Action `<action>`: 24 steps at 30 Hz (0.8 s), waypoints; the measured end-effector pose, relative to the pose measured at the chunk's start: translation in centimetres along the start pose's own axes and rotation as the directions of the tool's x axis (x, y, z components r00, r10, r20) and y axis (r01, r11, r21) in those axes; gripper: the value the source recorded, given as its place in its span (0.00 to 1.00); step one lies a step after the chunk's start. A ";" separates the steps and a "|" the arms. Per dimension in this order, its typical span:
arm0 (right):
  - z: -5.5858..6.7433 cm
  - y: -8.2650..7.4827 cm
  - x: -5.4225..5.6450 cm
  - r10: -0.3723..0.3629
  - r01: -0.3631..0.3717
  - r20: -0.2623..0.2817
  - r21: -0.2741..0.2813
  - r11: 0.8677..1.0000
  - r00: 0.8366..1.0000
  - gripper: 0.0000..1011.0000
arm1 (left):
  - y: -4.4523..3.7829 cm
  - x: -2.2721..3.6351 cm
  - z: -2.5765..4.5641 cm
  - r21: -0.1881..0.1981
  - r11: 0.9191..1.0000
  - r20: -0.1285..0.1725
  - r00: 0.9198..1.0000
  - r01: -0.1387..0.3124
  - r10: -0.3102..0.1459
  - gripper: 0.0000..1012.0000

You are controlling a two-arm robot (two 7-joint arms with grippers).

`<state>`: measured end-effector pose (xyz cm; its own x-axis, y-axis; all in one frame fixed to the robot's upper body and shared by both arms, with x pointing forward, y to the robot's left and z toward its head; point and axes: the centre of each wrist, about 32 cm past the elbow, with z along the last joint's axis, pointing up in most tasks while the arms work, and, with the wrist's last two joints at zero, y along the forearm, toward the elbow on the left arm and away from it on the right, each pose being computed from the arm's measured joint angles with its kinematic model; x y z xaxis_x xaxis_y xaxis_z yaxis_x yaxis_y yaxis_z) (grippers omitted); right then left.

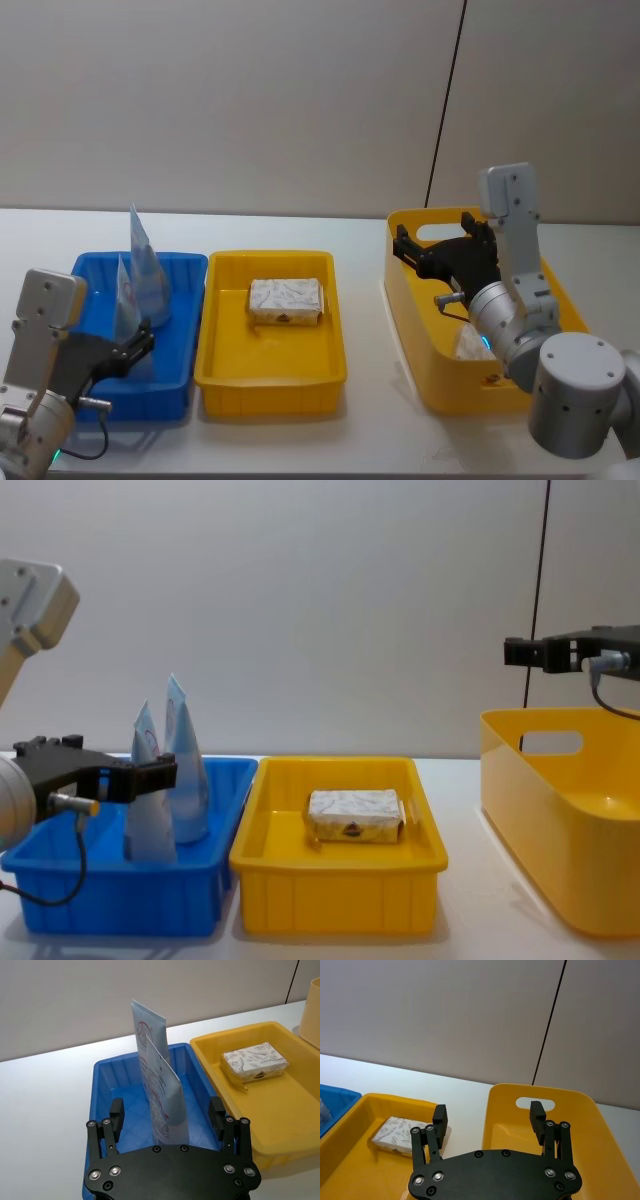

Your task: Bimanual collaborative sorting of washing and personal care products

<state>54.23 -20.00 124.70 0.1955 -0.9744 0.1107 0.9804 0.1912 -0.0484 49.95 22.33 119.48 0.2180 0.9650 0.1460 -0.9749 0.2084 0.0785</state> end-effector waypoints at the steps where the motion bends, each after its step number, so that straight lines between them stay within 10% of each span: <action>1: 0.0 0.0 0.0 0.000 0.000 0.000 0.000 1.000 1.000 0.99 | -0.14 0.08 -0.05 0.003 1.000 -0.003 1.000 0.002 -0.002 0.99; 24: 0.0 0.0 0.0 0.002 -0.002 0.000 0.003 1.000 1.000 0.99 | -4.79 1.15 -1.96 0.016 0.998 -0.070 0.995 0.066 -0.065 0.99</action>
<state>54.19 -19.99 124.71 0.1975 -0.9740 0.1106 0.9800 0.1935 -0.0461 54.79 22.76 117.33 0.2773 0.9581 0.0710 -0.9574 0.2694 0.1042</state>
